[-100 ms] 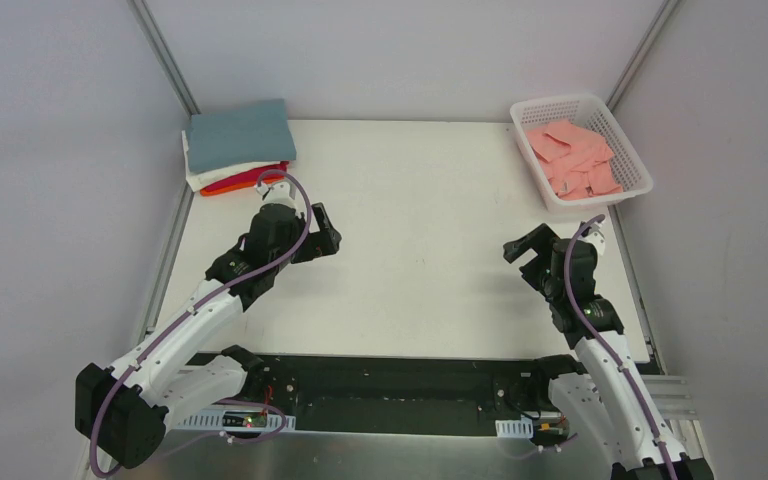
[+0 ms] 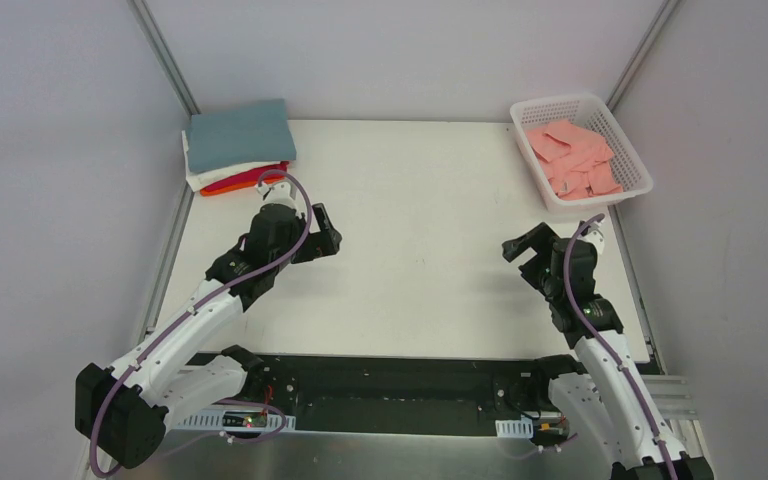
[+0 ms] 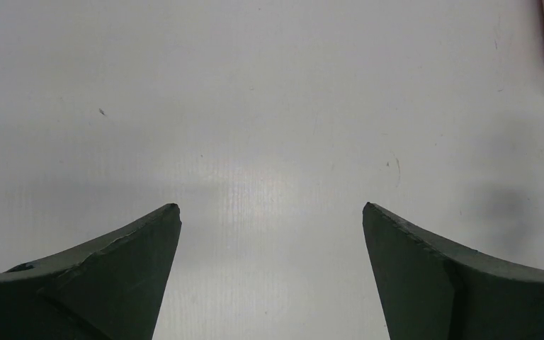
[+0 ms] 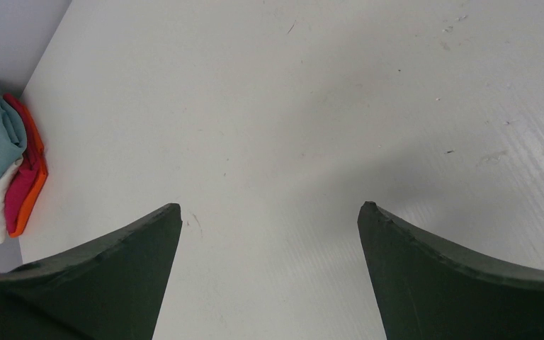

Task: Fold and stack the t-shirts
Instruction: Grab crumpled tshirt from bin with the right arm

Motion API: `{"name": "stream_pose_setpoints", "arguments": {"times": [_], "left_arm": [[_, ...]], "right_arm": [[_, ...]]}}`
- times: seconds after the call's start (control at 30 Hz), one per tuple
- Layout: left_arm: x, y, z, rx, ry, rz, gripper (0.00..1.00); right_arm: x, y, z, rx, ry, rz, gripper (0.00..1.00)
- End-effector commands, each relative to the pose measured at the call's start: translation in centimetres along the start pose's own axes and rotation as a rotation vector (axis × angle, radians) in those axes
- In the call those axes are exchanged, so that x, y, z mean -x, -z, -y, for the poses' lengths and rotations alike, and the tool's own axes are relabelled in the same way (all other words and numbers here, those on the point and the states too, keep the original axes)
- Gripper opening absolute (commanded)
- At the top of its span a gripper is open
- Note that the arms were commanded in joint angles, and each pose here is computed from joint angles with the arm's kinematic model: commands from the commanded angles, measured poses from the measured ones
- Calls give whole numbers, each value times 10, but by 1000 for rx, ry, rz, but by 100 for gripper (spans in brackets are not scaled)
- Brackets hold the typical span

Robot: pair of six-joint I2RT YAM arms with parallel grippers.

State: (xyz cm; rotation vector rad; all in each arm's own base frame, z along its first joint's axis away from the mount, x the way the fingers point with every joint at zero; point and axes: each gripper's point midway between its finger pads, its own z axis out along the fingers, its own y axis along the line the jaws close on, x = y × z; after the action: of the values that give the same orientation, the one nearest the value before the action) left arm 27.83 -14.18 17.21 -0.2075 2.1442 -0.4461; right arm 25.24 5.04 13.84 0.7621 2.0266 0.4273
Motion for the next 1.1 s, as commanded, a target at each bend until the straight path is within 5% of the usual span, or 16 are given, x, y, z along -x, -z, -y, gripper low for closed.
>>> {"name": "stream_pose_setpoints", "arguments": {"times": [0.0, 0.23, 0.43, 0.73, 1.07], "left_arm": [[3, 1, -4, 4, -13, 28, 100], [6, -2, -5, 11, -14, 51, 100], [13, -8, -3, 9, -28, 80, 100], [14, -20, -7, 42, -44, 88, 100], [17, -31, -2, 39, -51, 85, 100]], "right_arm": [[15, -1, -22, 78, -20, 42, 99], [52, -6, -49, 78, 8, 109, 99], [125, -28, -62, -128, 58, 186, 99], [217, -119, -16, -450, 8, 106, 99], [250, -238, 40, -570, -59, 55, 99]]}}
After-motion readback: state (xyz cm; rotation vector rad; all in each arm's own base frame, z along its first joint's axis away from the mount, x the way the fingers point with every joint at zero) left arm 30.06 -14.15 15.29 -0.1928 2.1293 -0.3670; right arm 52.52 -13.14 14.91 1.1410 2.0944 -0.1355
